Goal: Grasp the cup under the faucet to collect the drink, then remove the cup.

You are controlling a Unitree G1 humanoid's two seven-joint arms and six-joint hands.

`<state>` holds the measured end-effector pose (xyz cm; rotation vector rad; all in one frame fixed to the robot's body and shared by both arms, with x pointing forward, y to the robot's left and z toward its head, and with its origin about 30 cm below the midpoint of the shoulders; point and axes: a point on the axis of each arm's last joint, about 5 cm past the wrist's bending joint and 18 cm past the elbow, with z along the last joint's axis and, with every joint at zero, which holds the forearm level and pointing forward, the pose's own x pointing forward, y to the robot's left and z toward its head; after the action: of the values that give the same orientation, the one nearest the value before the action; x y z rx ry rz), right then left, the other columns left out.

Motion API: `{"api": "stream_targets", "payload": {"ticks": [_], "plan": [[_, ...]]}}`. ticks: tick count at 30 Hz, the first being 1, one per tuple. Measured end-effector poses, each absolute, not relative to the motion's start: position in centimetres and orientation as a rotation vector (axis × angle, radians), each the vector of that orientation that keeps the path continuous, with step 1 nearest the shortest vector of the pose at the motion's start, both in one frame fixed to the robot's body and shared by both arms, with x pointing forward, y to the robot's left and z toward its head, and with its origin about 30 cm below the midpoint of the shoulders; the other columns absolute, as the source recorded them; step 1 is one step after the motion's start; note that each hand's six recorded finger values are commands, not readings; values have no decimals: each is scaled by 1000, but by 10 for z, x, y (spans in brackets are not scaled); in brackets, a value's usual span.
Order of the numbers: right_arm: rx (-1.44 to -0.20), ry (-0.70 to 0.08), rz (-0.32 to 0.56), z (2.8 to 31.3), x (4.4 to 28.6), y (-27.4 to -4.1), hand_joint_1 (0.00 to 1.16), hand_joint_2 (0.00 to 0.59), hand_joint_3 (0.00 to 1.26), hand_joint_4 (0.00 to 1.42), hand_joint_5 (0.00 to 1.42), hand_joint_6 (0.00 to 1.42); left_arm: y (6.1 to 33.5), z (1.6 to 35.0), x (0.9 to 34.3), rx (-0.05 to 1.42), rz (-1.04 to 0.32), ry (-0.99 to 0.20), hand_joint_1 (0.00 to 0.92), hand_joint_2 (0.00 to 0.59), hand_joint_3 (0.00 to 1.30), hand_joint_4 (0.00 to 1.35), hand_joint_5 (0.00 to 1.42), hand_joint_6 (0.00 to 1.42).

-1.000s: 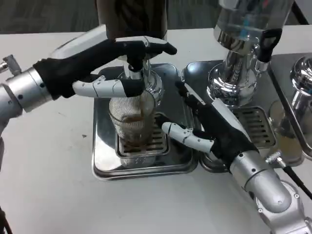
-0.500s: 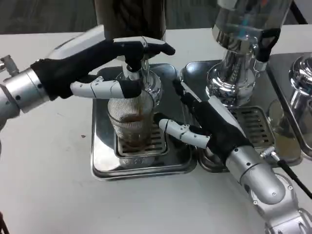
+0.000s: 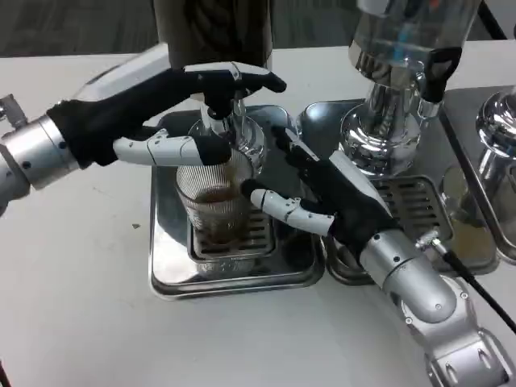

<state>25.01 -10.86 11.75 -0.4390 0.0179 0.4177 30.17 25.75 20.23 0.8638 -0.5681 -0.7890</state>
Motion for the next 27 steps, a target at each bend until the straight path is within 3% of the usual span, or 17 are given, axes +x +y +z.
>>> {"api": "stream_targets", "payload": {"ticks": [13,27], "plan": [[-421,15,425,115,259,-105,501,260,0,0,0,0,260,202,300,864,-780,-568,0,56,251,167,164,182],[-404,12,430,115,266,-102,472,265,0,0,0,0,281,199,293,780,-653,-528,0,63,242,168,167,200]]}}
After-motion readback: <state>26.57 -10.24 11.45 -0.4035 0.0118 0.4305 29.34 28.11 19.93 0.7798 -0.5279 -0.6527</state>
